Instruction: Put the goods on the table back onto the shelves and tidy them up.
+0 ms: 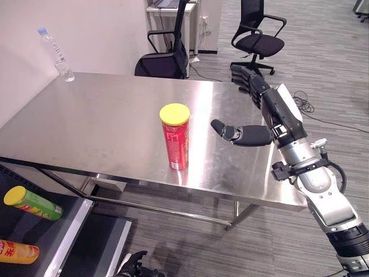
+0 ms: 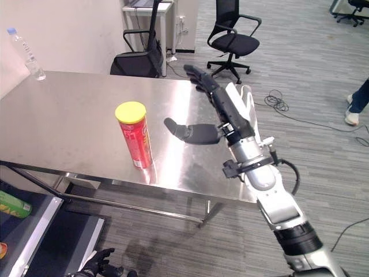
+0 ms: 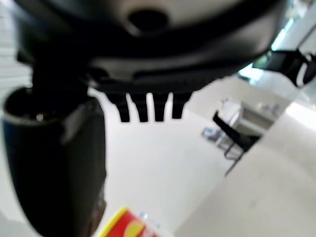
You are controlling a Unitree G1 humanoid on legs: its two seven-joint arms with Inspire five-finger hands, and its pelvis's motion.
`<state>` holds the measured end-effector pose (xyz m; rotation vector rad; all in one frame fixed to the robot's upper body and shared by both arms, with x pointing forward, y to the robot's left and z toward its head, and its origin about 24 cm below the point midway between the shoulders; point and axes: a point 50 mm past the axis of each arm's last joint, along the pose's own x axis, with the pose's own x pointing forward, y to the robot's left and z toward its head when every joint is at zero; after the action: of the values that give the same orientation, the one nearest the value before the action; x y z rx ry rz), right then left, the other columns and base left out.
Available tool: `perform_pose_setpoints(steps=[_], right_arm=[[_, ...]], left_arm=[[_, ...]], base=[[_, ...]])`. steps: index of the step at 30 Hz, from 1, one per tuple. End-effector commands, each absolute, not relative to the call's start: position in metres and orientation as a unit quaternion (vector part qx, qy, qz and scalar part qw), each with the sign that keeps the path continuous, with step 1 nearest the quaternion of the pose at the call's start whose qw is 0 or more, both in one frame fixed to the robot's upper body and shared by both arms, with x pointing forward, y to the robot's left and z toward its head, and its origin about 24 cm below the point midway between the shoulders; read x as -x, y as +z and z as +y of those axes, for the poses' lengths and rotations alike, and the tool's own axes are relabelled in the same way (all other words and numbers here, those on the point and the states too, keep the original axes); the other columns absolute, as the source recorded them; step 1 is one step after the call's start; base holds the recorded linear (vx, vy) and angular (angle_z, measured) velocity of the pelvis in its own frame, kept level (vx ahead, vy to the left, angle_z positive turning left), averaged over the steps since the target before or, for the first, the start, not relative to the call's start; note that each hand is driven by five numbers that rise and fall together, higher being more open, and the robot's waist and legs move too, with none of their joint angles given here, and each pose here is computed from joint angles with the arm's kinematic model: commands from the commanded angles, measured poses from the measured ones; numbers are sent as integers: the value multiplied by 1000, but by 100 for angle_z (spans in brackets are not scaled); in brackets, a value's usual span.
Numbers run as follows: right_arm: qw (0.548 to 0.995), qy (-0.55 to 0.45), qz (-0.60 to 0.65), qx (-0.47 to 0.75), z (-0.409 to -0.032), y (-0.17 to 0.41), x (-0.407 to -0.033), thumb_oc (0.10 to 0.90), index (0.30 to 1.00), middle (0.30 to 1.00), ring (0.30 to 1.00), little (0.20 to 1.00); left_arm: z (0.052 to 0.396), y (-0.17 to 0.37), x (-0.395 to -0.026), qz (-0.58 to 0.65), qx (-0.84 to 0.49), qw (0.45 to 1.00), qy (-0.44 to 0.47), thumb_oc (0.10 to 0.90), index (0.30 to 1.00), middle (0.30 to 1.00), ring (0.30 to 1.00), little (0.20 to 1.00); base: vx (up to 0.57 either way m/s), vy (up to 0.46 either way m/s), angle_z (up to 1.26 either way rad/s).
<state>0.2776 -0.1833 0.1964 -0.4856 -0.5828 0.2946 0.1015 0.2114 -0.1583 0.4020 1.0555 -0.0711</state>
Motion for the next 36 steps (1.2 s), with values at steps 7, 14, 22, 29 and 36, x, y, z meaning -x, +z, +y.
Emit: perform_pose_setpoints(steps=[7, 14, 22, 29, 36], right_arm=[[883, 175, -407, 156, -165, 251, -271, 800, 900, 900, 900, 900], [879, 209, -399, 153, -151, 248, -273, 800, 900, 900, 900, 900], [880, 217, -391, 163, -147, 247, -278, 800, 900, 900, 900, 900], [876, 217, -392, 179, -145, 249, -282, 800, 900, 900, 900, 900], [875, 212, -386, 203, -142, 249, -289, 800, 900, 900, 900, 900]], left_arm=[[215, -169, -59, 568, -205, 795, -59, 800, 900, 900, 900, 900], [213, -170, -57, 568, -205, 794, -64, 800, 900, 900, 900, 900], [213, -170, -54, 573, -205, 791, -64, 800, 900, 900, 900, 900], [213, -170, -53, 573, -205, 791, -62, 800, 900, 900, 900, 900], [213, -170, -53, 571, -209, 791, -66, 800, 900, 900, 900, 900]], base=[[0, 0, 0], [0, 0, 0], [6, 1, 4], [3, 3, 5], [0, 0, 0]])
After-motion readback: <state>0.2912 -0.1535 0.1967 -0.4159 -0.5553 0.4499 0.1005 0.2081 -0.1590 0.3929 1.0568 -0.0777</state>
